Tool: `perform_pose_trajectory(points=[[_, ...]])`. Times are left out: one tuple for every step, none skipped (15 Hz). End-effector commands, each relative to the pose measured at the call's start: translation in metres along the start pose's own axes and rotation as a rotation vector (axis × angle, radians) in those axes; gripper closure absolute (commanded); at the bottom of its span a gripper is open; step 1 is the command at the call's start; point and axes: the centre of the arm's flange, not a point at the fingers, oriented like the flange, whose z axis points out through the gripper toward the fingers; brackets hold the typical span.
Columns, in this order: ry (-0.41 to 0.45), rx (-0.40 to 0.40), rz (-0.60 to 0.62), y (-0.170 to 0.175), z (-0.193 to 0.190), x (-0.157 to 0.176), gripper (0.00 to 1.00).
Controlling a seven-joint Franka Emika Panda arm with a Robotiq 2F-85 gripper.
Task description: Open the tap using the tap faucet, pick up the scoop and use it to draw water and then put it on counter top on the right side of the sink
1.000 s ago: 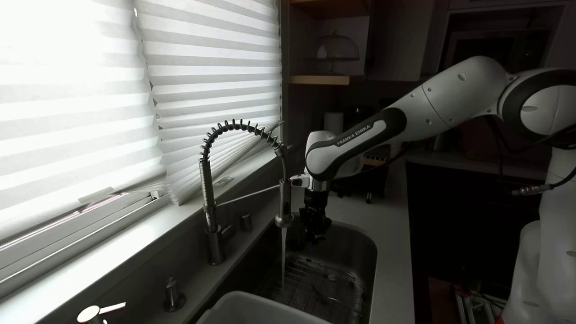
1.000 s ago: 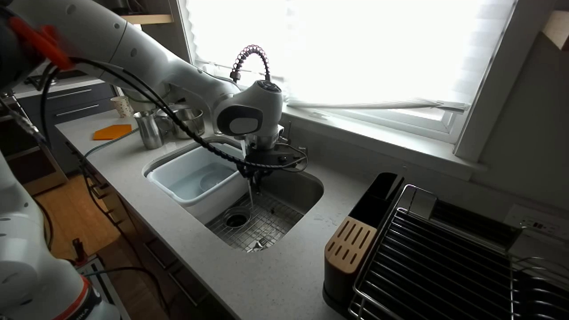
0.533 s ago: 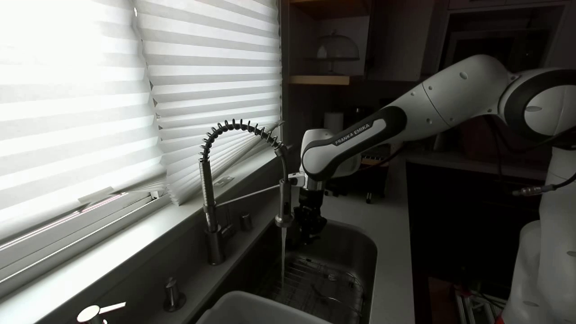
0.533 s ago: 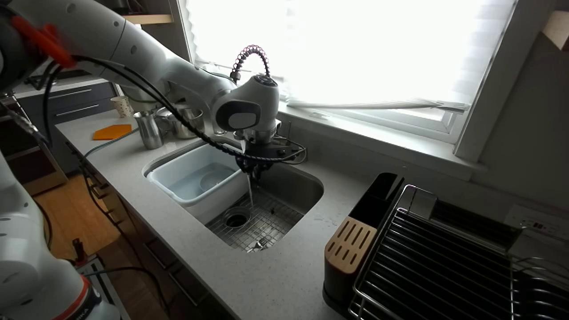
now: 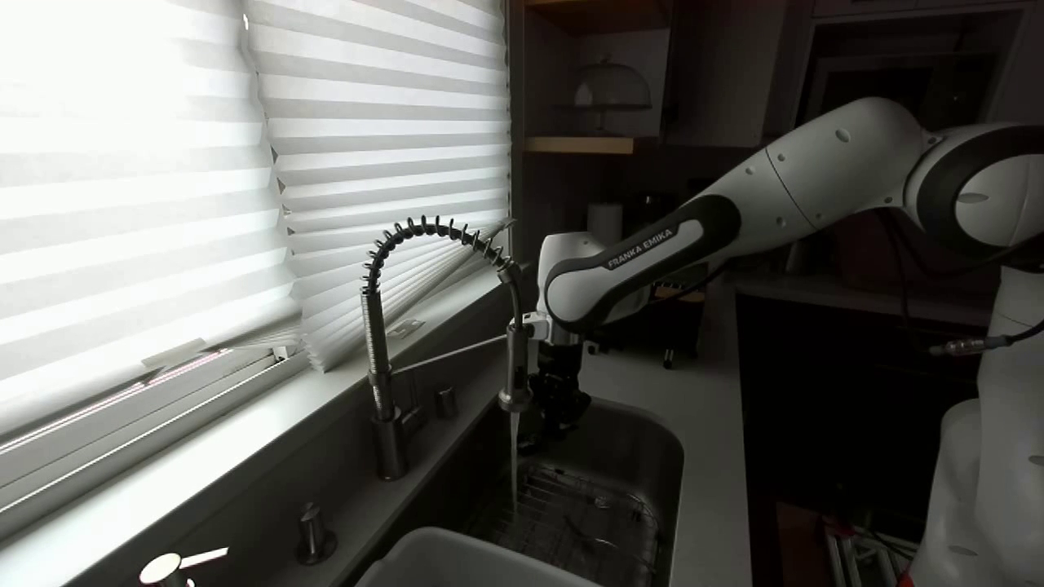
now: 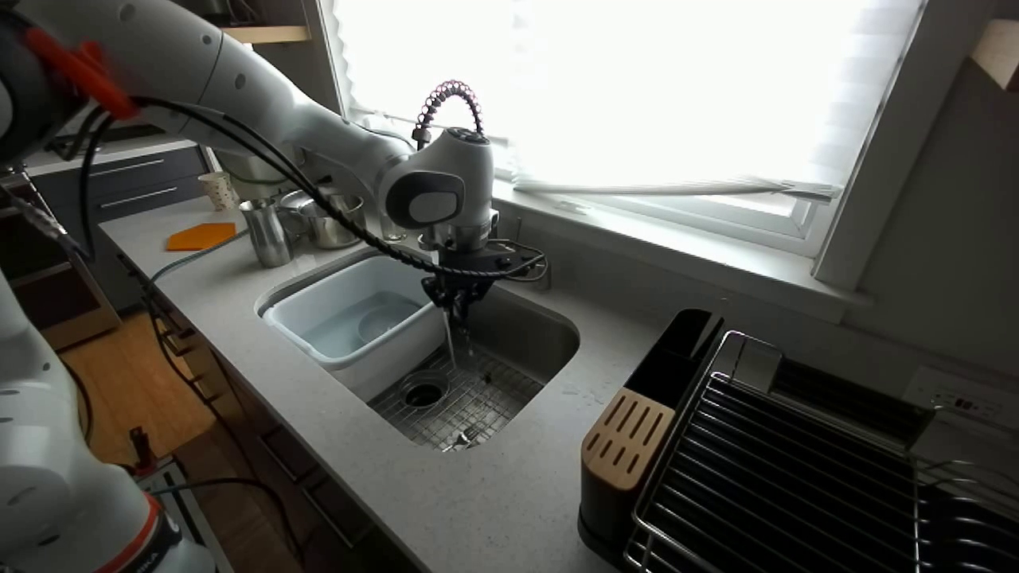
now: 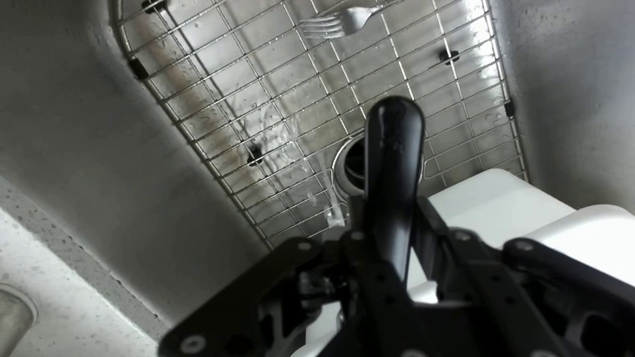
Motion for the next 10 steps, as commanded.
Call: perform_pose_trajectory(points=[[-0.041,-0.012,-0.003,-0.001,0.000,0.001,0.94],[-0.055,-0.012,-0.002,-0.001,0.001,-0.001,0.94],[-0.072,-0.016,-0.004,-0.001,0.000,-0.003,0.94],[-0.082,-0.016,-0.001,-0.001,0.000,-0.006,0.94],[-0.098,-0.020,0.004,-0.001,-0.002,-0.010,0.94],[-0.110,-0.025,0.010,-0.002,-0.003,-0.013,0.94],[-0.121,-0.029,0.022,-0.002,-0.005,-0.018,0.94],[-0.134,-0.038,0.038,-0.002,-0.007,-0.024,0.94],[-0.137,-0.047,0.062,-0.002,-0.011,-0.032,0.94],[-0.144,-0.060,0.086,-0.001,-0.014,-0.039,0.94]])
